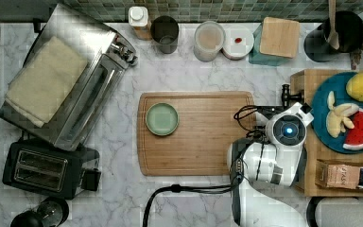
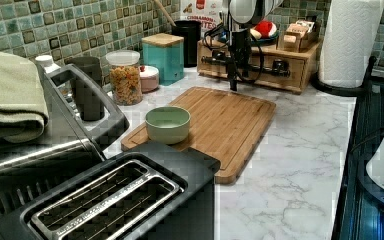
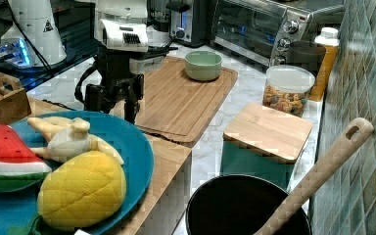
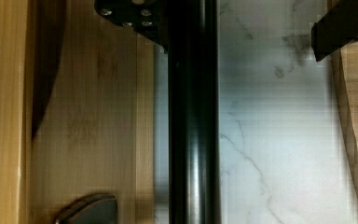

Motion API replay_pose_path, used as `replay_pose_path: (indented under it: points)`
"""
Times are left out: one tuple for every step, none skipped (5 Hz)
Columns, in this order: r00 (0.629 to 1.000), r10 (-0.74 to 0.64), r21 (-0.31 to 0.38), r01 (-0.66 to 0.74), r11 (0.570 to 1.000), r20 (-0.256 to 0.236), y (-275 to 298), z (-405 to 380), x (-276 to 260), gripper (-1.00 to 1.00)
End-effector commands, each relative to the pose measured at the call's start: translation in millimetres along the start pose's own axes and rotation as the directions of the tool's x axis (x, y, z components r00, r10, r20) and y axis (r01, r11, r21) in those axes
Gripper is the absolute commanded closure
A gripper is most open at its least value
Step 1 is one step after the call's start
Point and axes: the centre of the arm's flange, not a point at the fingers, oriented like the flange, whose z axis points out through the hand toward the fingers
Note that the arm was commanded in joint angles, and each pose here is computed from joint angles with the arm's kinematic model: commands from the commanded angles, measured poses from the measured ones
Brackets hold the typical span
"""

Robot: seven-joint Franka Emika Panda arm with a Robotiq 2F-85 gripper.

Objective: Open the drawer.

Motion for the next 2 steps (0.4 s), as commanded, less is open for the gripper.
replay_pose_path:
  points:
    - [0.99, -0.076, 0.158, 0.094, 0.983, -0.118, -43.1, -28.1, 22.1, -1.0]
    - [0.987, -0.077, 0.167, 0.1, 0.981, -0.14, -93.9, -40.8, 28.8, -1.0]
